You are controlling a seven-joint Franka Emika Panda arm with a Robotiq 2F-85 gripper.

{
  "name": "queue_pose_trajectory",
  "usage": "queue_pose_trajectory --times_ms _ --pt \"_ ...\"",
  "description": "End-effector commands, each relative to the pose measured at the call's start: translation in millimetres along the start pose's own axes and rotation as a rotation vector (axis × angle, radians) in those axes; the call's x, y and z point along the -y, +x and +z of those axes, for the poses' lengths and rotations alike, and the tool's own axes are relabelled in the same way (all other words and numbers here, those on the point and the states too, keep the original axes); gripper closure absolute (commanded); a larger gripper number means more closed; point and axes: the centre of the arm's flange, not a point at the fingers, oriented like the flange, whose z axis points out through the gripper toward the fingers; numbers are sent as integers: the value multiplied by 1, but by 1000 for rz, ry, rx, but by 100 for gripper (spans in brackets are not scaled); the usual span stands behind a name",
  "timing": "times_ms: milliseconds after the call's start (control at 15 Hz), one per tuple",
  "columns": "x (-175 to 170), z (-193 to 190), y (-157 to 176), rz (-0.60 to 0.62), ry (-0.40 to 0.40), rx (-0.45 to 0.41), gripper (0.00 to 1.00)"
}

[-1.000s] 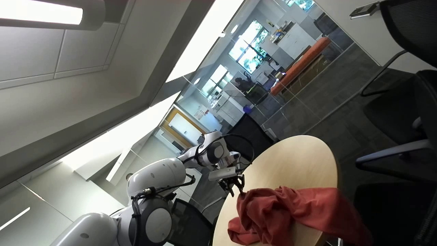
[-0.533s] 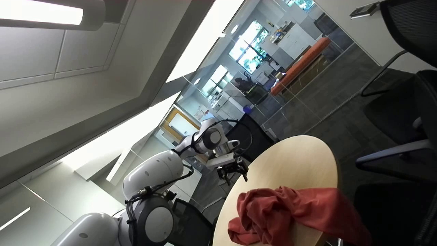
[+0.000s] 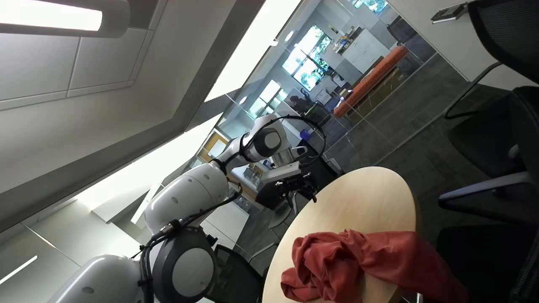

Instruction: Place the sweatshirt on the table

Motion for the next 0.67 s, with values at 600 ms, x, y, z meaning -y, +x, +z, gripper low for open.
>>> queue_pose_trajectory --times_ms 600 --pt "-68 -17 -21 -33 -22 -35 0"
